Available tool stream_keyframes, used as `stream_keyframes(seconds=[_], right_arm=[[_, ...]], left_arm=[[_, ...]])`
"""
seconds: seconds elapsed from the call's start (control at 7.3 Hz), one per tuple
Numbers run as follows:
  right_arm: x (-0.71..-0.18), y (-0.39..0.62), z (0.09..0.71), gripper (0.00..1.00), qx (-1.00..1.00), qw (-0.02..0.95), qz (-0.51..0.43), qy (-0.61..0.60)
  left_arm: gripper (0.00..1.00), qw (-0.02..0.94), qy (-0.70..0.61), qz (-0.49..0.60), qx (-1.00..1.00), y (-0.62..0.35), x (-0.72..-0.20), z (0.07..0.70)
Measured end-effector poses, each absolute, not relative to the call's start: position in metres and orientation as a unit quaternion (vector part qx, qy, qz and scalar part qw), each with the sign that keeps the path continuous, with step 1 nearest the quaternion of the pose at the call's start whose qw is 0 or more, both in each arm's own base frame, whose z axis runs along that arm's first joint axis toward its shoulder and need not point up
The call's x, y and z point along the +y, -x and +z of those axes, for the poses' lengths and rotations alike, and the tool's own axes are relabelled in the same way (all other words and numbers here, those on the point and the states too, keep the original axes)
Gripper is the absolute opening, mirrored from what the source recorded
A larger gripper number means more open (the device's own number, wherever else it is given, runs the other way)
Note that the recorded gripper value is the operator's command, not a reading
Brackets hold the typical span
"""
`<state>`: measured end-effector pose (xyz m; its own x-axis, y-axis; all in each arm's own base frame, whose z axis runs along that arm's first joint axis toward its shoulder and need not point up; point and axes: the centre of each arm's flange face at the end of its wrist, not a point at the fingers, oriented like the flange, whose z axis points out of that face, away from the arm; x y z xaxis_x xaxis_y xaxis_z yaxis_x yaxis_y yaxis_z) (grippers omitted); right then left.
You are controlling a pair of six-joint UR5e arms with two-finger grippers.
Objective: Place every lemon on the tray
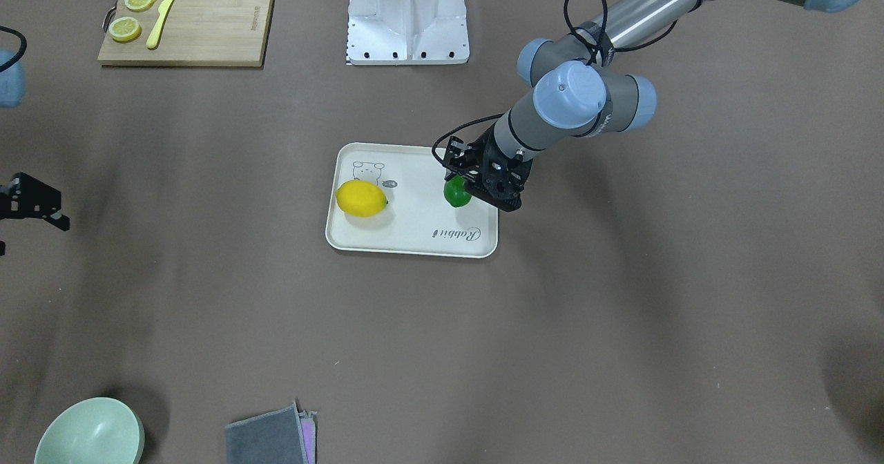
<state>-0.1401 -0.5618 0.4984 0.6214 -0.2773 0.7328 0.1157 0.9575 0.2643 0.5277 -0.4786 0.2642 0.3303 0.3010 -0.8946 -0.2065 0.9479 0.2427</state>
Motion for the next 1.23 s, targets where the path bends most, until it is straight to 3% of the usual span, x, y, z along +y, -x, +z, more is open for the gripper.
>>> stream_keyframes(seconds=[0.68, 1.23], right_arm=[[-0.551, 0.046, 0.558, 0.99, -0.381, 0.925, -0.009, 0.003], [-0.546, -0.003, 0.572, 1.0, -0.376, 0.926, 0.012, 0.018]], left_arm=[[0.98, 0.816, -0.044, 0.152, 0.556, -0.524, -0.482, 0.265], [0.98, 0.827, -0.08, 0.106, 0.546, -0.458, -0.536, 0.269]])
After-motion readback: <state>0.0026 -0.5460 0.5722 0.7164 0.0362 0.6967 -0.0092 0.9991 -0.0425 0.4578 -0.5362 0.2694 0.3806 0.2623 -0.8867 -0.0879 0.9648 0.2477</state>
